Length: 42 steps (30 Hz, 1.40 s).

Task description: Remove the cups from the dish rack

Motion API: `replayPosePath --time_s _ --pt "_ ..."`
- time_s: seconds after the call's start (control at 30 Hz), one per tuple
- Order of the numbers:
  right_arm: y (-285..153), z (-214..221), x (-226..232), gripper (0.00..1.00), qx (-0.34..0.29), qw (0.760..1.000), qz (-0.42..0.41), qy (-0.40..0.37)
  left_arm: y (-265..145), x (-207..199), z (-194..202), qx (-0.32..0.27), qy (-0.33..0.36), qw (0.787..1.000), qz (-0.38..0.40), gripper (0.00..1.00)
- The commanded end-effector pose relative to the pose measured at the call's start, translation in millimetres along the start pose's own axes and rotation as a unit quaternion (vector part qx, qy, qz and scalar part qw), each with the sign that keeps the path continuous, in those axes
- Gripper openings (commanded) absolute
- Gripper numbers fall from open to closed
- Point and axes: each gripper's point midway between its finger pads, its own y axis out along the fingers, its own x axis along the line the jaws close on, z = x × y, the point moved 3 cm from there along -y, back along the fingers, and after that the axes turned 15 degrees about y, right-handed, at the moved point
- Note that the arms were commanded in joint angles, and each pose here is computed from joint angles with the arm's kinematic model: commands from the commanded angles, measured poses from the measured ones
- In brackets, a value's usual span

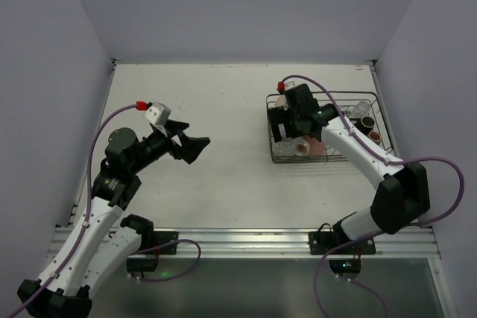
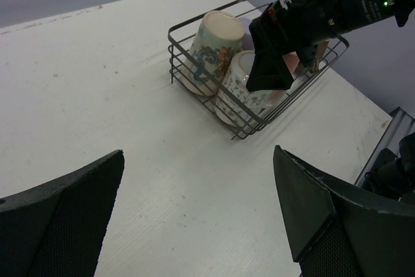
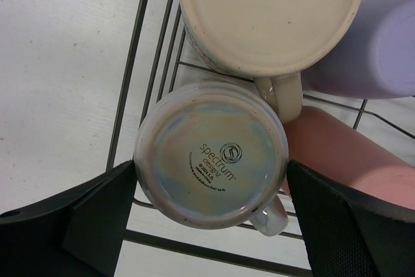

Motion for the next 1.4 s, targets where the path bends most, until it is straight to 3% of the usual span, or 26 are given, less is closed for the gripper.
replayPosePath --time_s 0.0,1.1,1.2,1.23,1.37 --pt "0 -18 4 0.99 -0.024 1.0 -0.011 -0.002 -1 -2 -5 -0.002 0.004 1.0 0.002 1.0" --pt "36 8 5 0.99 0.029 0.999 -0.024 0.031 0 0 -4 0.001 0.001 1.0 -0.001 1.0" --pt "33 7 3 0.86 0.019 0.999 -0.022 0.035 0 0 -4 0.001 0.001 1.0 -0.001 1.0" --pt "29 6 1 0.74 0.009 0.999 -0.019 0.038 0 0 -4 0.002 0.0 1.0 -0.001 1.0" --pt "8 -8 -1 0.53 -0.045 0.997 -0.025 0.054 3 -1 -2 0.005 -0.011 1.0 0.006 1.0"
